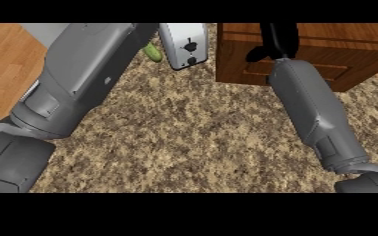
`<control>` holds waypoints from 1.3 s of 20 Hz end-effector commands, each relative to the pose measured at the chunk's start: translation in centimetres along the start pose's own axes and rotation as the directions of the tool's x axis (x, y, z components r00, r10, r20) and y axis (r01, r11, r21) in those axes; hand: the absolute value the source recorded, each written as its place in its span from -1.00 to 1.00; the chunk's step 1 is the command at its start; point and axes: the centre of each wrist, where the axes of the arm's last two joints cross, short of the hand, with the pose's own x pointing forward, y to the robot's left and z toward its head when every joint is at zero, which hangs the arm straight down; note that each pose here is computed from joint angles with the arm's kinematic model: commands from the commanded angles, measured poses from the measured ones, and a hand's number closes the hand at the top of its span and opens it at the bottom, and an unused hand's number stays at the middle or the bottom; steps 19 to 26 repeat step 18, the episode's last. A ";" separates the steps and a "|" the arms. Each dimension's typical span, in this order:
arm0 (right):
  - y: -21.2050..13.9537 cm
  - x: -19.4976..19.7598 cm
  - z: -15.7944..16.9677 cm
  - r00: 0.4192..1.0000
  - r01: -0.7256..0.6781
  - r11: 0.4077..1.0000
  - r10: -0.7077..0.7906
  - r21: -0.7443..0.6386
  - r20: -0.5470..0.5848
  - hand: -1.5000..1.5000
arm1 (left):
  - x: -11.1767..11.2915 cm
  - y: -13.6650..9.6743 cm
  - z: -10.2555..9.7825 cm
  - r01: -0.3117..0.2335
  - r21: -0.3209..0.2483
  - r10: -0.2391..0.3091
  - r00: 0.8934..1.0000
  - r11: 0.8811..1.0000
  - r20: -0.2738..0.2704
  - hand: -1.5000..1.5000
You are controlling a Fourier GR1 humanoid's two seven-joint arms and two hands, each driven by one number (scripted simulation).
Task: Pick up the can, place it into the drawer and close the drawer
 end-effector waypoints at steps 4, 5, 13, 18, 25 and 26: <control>-1.8 0.4 -2.9 1.000 -0.010 0.998 0.011 -0.056 0.015 -1.00 | -2.8 3.1 0.4 0.011 0.001 -0.011 1.000 1.000 -0.025 -1.00; -1.6 0.5 -2.9 1.000 -0.015 0.998 0.015 -0.065 -0.004 -1.00 | 1.7 1.9 0.4 -0.008 -0.011 0.008 1.000 1.000 -0.003 -1.00; -3.9 3.0 -5.6 0.985 0.172 0.979 -0.170 -0.109 0.022 -1.00 | -0.4 3.8 1.1 -0.012 -0.029 0.012 1.000 1.000 -0.005 -1.00; -3.4 2.6 -5.3 0.980 0.196 0.976 -0.193 -0.098 0.045 -1.00 | -2.9 5.1 2.2 -0.006 -0.030 0.005 1.000 1.000 -0.024 -1.00; -3.4 2.6 -5.3 0.980 0.196 0.976 -0.193 -0.098 0.045 -1.00 | -2.9 5.1 2.2 -0.006 -0.030 0.005 1.000 1.000 -0.024 -1.00; -3.4 2.6 -5.3 0.980 0.196 0.976 -0.193 -0.098 0.045 -1.00 | -2.9 5.1 2.2 -0.006 -0.030 0.005 1.000 1.000 -0.024 -1.00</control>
